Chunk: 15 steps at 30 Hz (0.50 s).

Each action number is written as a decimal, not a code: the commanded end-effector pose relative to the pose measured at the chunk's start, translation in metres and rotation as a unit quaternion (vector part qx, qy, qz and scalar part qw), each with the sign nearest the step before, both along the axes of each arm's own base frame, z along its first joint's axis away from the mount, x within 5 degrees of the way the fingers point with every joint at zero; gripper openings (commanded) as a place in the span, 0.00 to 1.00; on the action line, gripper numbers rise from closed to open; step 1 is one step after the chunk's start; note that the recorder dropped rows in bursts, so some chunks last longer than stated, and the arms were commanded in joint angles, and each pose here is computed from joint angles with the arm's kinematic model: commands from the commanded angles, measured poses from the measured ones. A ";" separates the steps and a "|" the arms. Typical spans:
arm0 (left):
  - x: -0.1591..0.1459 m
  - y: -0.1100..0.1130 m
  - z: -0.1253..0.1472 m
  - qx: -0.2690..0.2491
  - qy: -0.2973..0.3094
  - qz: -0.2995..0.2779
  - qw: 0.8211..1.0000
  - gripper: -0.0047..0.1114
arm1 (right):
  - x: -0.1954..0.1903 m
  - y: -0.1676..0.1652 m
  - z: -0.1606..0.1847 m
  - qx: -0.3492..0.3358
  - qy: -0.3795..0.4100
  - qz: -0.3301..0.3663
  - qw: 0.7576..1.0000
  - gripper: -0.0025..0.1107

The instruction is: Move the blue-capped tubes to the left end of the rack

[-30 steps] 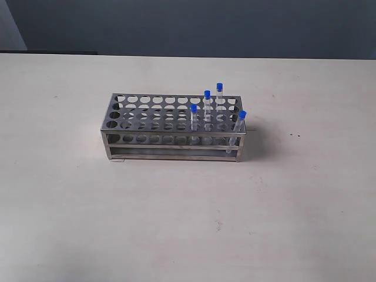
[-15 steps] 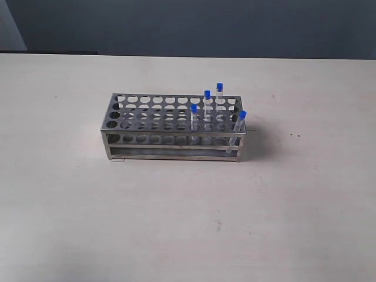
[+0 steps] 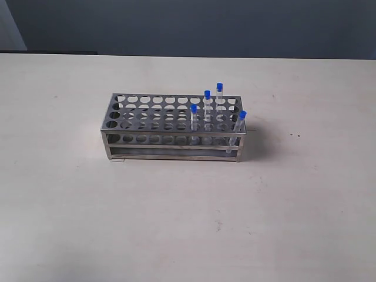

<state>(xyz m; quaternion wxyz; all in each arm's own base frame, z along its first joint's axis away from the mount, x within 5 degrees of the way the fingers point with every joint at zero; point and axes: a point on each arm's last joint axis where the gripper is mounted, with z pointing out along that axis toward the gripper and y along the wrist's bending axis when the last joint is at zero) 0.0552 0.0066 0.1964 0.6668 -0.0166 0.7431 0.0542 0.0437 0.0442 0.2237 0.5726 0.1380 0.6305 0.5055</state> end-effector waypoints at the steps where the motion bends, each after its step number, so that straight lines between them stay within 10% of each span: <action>1: -0.001 0.002 -0.007 0.034 0.037 0.007 0.999 0.04 | -0.011 0.007 0.025 0.006 -0.040 0.049 0.998 0.02; 11: -0.001 0.004 -0.007 0.066 0.043 0.012 0.997 0.04 | -0.031 0.012 0.100 -0.139 -0.224 0.032 0.964 0.02; 15: -0.001 0.004 -0.007 0.054 0.042 0.014 0.998 0.04 | -0.004 0.012 0.125 -0.284 -0.172 0.027 0.943 0.02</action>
